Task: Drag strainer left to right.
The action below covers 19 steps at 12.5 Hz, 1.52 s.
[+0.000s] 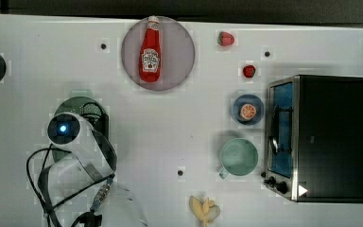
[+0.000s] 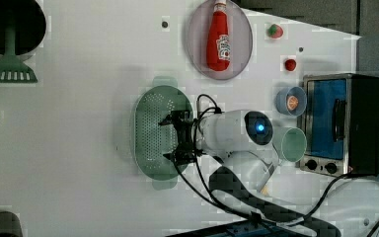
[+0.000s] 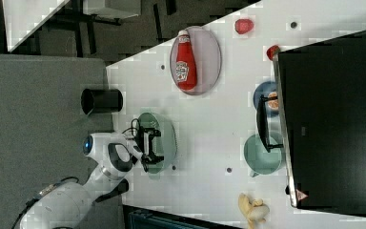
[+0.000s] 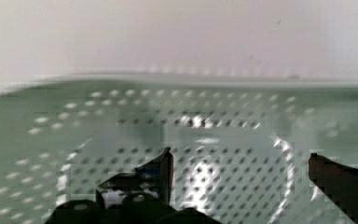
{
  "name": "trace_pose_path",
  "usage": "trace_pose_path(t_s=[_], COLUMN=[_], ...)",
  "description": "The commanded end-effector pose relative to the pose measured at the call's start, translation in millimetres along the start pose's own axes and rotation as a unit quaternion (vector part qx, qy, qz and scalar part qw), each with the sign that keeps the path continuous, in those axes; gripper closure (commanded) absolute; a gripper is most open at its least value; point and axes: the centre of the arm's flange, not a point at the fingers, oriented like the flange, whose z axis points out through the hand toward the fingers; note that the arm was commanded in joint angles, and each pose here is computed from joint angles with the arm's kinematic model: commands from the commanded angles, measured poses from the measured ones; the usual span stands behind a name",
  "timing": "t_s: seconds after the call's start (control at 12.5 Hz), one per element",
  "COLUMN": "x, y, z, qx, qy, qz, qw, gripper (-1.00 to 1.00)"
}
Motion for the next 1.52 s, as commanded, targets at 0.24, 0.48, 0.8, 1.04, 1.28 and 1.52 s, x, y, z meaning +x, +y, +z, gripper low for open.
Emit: trace_pose_path(t_s=[0.24,0.48,0.8,1.04,1.28,1.52], x=[34,64,105,160,193,226], y=[-4,-7,-8,-15,-16,-15], z=[-10,-21,-27,-34,-38,-41], qx=[0.021,0.03,0.029,0.031,0.029,0.026], qy=[0.017,0.03,0.043,0.054,0.06,0.066], qz=[0.033,0.047,0.038,0.032,0.024,0.014], qw=[0.999,0.998,0.998,0.998,0.997,0.997], gripper=[-1.0,-1.0,-1.0,-1.0,-1.0,-1.0])
